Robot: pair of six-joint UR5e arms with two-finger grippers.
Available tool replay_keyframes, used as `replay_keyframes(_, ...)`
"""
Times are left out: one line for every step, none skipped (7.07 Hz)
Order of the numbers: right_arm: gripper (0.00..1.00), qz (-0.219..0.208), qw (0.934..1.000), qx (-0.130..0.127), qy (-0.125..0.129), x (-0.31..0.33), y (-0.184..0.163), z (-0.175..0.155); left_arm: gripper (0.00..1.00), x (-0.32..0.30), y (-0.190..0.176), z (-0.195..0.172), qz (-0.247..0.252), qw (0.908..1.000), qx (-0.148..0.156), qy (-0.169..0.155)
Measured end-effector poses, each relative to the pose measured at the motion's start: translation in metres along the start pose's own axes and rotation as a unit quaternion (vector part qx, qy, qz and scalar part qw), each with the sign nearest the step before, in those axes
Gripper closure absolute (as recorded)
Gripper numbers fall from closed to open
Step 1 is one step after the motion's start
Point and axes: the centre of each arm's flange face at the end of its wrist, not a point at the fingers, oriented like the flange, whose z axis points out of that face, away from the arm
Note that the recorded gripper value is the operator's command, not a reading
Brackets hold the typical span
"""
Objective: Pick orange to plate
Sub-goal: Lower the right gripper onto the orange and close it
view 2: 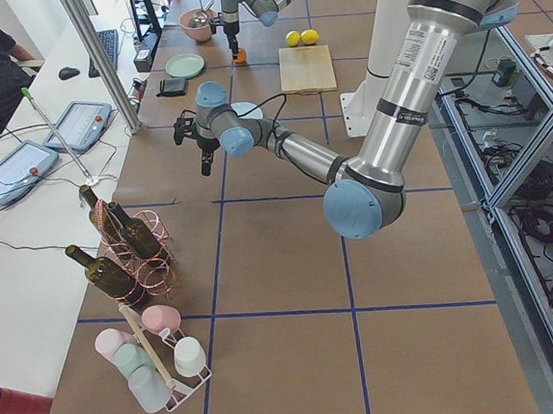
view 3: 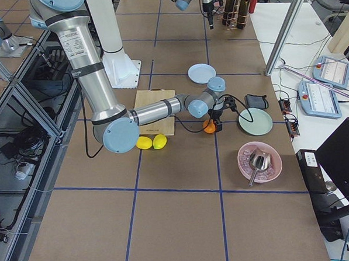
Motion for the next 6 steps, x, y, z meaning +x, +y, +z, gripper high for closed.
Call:
replay_keyframes(0.00, -0.002, 1.0000, -0.002, -0.002, -0.0050, -0.0003, 0.0013, 0.00, 0.0000, 0.0000, 0.0000, 0.000, 1.0000, 0.000, 0.000)
replay_keyframes(0.23, -0.003, 1.0000, -0.004, -0.003, -0.0078, 0.0004, 0.0028, 0.00, -0.0002, -0.0001, 0.0001, 0.000, 1.0000, 0.000, 0.000)
replay_keyframes(0.78, -0.003, 1.0000, -0.006, -0.003, -0.0092, 0.0015, 0.0042, 0.00, -0.0003, -0.0001, 0.0003, -0.001, 1.0000, 0.000, 0.000)
replay_keyframes(1.00, -0.003, 1.0000, -0.007, -0.003, -0.0089, 0.0028, 0.0053, 0.00, -0.0003, 0.0000, 0.0004, -0.001, 1.0000, 0.000, 0.000)
replay_keyframes(1.00, -0.003, 1.0000, -0.007, -0.003, -0.0084, 0.0034, 0.0056, 0.00, -0.0003, 0.0000, 0.0004, -0.002, 1.0000, 0.000, 0.000)
replay_keyframes(1.00, -0.003, 1.0000, -0.007, -0.003, -0.0086, 0.0033, 0.0050, 0.00, -0.0003, -0.0001, 0.0004, -0.002, 1.0000, 0.000, 0.000)
